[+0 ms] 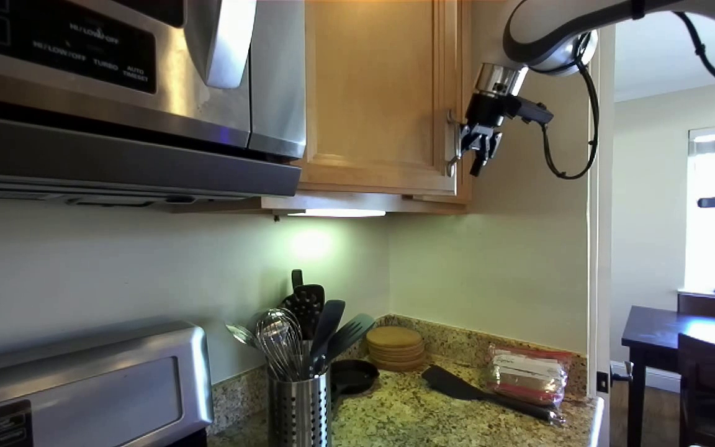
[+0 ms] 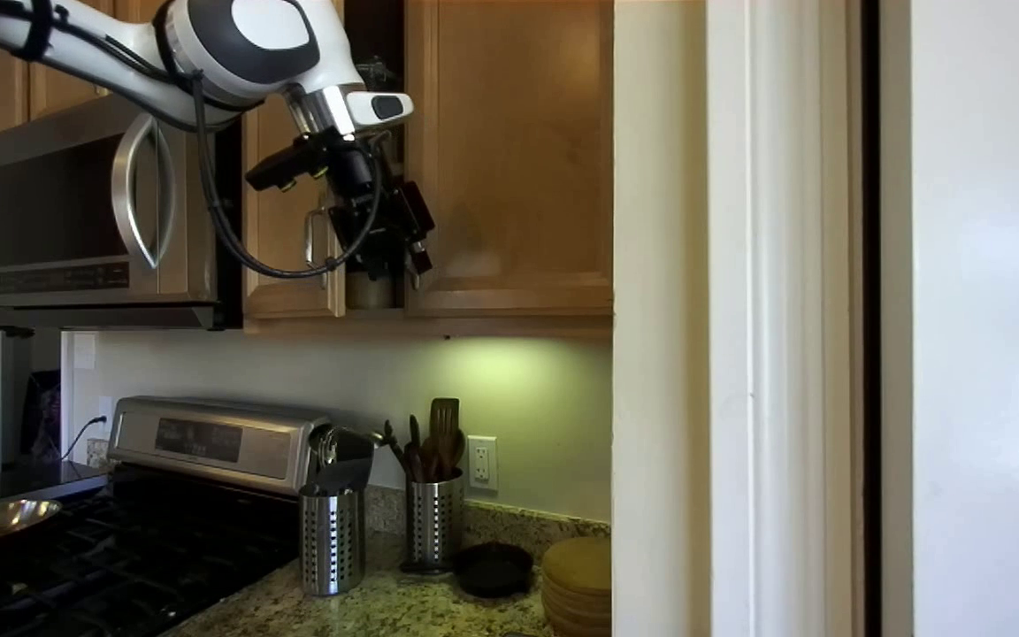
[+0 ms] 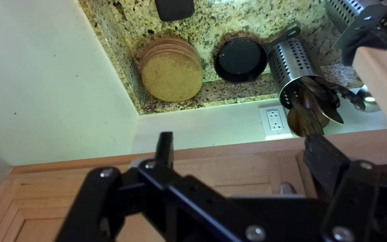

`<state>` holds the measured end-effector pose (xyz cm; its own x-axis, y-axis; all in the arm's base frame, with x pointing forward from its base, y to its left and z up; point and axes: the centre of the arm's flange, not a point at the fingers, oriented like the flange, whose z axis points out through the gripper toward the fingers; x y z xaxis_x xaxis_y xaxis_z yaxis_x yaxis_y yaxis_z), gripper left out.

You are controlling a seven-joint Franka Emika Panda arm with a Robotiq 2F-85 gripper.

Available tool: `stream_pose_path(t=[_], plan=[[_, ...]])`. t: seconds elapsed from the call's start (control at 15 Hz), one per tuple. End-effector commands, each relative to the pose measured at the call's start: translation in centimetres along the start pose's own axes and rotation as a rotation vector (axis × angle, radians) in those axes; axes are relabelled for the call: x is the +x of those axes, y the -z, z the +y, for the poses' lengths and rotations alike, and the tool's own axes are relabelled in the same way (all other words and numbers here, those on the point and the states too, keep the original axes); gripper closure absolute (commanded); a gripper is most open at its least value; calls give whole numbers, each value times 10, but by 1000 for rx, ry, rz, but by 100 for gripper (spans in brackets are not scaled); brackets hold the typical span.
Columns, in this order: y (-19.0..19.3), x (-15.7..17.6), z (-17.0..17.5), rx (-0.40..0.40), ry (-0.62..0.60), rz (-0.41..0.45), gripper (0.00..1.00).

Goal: Open the left side of the cabinet

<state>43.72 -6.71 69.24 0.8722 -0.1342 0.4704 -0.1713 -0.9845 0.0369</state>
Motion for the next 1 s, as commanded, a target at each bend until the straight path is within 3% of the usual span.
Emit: stream_pose_path(t=[0.0, 0.6, 0.93], plan=[[23, -34, -13, 55, 72, 3, 0], [53, -62, -33, 117, 219, 70, 0], [71, -84, -74, 205, 365, 101, 0]])
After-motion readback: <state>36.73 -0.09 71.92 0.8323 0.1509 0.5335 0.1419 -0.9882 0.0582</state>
